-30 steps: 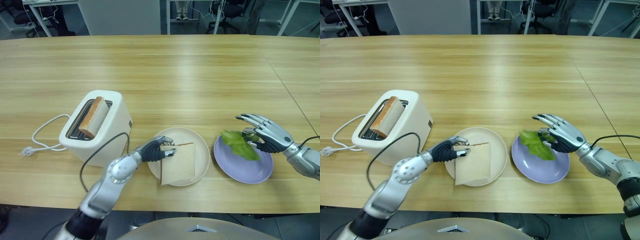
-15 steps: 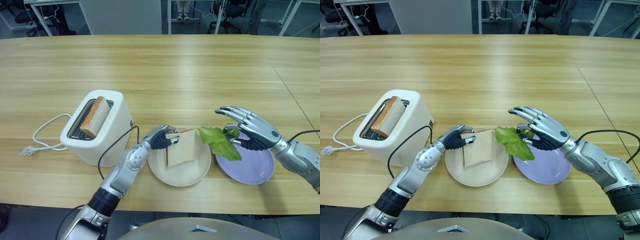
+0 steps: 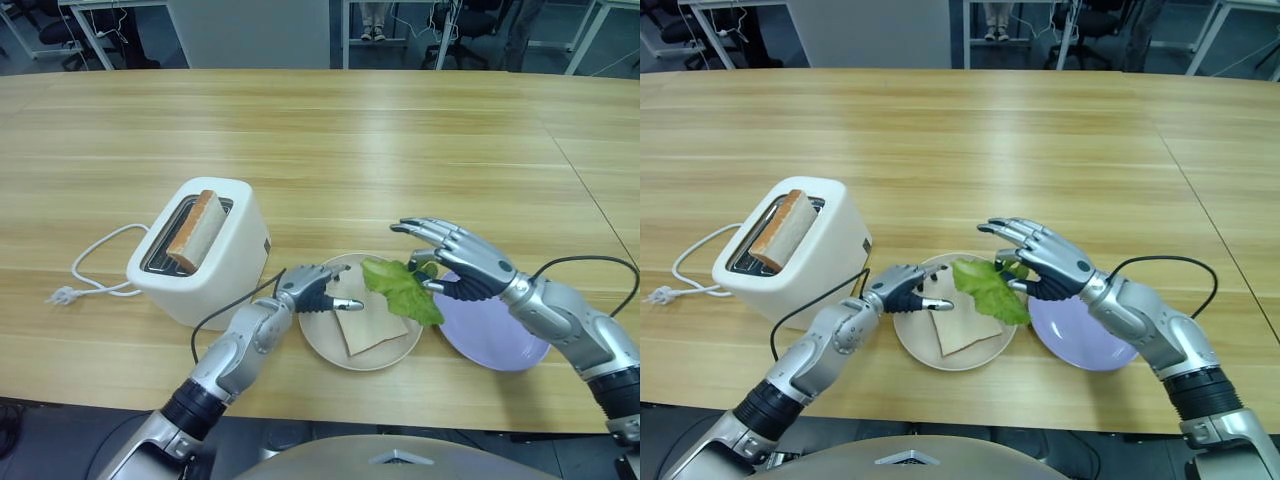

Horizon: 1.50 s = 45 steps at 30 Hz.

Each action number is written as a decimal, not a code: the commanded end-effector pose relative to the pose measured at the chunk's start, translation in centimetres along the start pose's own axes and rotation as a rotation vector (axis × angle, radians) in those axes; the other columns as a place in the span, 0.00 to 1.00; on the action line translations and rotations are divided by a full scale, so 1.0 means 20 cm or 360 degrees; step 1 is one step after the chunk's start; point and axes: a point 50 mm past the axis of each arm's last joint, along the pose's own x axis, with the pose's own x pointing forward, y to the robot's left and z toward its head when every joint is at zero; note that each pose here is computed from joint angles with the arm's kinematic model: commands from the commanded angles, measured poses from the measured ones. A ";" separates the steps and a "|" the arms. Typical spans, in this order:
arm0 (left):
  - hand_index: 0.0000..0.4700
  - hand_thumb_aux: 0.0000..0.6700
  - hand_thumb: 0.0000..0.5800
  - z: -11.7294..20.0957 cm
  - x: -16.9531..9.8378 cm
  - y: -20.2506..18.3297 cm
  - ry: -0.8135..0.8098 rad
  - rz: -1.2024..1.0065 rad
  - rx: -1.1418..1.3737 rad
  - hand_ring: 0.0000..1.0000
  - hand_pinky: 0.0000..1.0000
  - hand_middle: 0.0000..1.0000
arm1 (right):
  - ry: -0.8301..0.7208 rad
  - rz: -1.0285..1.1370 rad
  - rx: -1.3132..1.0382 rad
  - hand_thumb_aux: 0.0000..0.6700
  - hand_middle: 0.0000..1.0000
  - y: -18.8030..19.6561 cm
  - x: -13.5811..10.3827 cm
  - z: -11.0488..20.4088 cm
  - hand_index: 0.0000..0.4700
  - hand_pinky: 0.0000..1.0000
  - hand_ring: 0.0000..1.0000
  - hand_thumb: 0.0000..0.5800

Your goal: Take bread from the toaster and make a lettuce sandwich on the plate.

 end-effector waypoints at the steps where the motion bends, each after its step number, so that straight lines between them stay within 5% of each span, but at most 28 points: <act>1: 0.00 0.00 0.00 -0.02 -0.04 0.15 0.0059 0.0232 0.0089 0.00 0.00 0.00 | -0.0043 0.0124 0.0029 1.00 0.00 0.06 0.04 0.03 0.98 0.00 0.00 1.00; 20: 0.00 0.00 0.00 -0.05 -0.59 0.51 0.0436 0.0814 0.0284 0.00 0.00 0.00 | 0.0008 0.0243 -0.0064 1.00 0.00 0.24 0.16 -0.01 0.98 0.00 0.00 1.00; 21: 0.00 0.00 0.00 -0.06 -0.61 0.52 0.0482 0.0833 0.0322 0.00 0.00 0.00 | 0.0009 0.0241 -0.0065 0.07 0.00 0.24 0.17 -0.01 0.07 0.00 0.00 0.14; 22: 0.00 0.00 0.00 -0.08 -0.64 0.53 0.0542 0.0845 0.0383 0.00 0.00 0.00 | 0.0008 0.0241 -0.0065 0.00 0.00 0.24 0.17 0.00 0.00 0.00 0.00 0.00; 32: 0.00 0.00 0.00 -0.32 -0.73 0.50 0.1108 0.0692 0.0711 0.00 0.00 0.00 | 0.0044 0.0110 0.0014 0.00 0.00 0.19 0.11 0.05 0.00 0.00 0.00 0.00; 45: 0.00 0.00 0.00 -0.55 -0.61 0.34 0.1288 0.0396 0.0639 0.00 0.00 0.00 | 0.0095 -0.0167 0.0215 0.00 0.00 0.05 0.03 0.15 0.00 0.00 0.00 0.00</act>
